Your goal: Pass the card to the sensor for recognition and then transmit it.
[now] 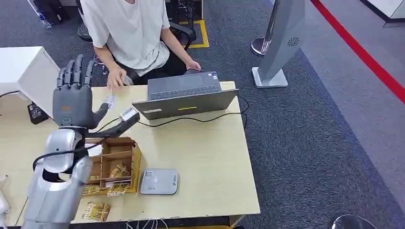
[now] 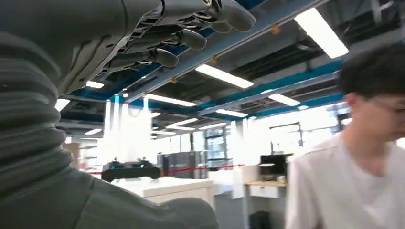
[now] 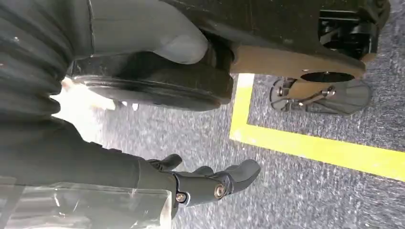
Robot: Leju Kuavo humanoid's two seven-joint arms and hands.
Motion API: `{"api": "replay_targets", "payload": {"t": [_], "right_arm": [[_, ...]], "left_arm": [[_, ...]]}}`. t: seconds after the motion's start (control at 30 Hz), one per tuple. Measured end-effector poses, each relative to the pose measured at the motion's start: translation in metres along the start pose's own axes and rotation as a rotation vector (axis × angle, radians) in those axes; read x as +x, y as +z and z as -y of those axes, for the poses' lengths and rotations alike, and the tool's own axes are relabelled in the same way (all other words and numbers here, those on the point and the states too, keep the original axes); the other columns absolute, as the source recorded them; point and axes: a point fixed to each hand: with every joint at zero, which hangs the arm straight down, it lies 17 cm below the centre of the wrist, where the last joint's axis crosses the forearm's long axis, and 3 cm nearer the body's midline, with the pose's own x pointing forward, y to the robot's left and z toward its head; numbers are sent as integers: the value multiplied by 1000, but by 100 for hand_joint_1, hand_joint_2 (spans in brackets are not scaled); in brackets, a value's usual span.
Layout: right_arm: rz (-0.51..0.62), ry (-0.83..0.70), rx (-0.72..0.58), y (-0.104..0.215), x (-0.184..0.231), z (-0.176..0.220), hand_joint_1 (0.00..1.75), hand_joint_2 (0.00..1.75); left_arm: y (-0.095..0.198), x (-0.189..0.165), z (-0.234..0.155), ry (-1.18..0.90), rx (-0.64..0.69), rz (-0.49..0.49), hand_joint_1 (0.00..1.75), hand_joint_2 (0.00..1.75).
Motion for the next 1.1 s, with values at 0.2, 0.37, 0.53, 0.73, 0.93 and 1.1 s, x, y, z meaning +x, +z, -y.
{"api": "replay_targets", "payload": {"t": [0.2, 0.37, 0.53, 0.73, 0.93, 1.1], "right_arm": [[-3, -34, 2, 0, 0, 0, 0, 175], [-12, -82, 8, 0, -1, 0, 0, 175], [-24, -127, 12, 0, -3, 0, 0, 175], [-33, -147, 23, 0, -3, -2, 0, 175], [-38, -161, 23, 0, -3, -1, 0, 175], [-39, -166, 23, 0, -3, -1, 0, 175]], "left_arm": [[36, 39, -20, 41, 40, 91, 0, 175], [84, 61, 3, 73, -44, 189, 0, 175], [154, 67, 56, 93, -222, 246, 0, 175], [226, 69, 100, 137, -412, 282, 0, 175], [258, 68, 118, 169, -509, 277, 0, 175], [276, 72, 126, 196, -556, 268, 0, 175]]}}
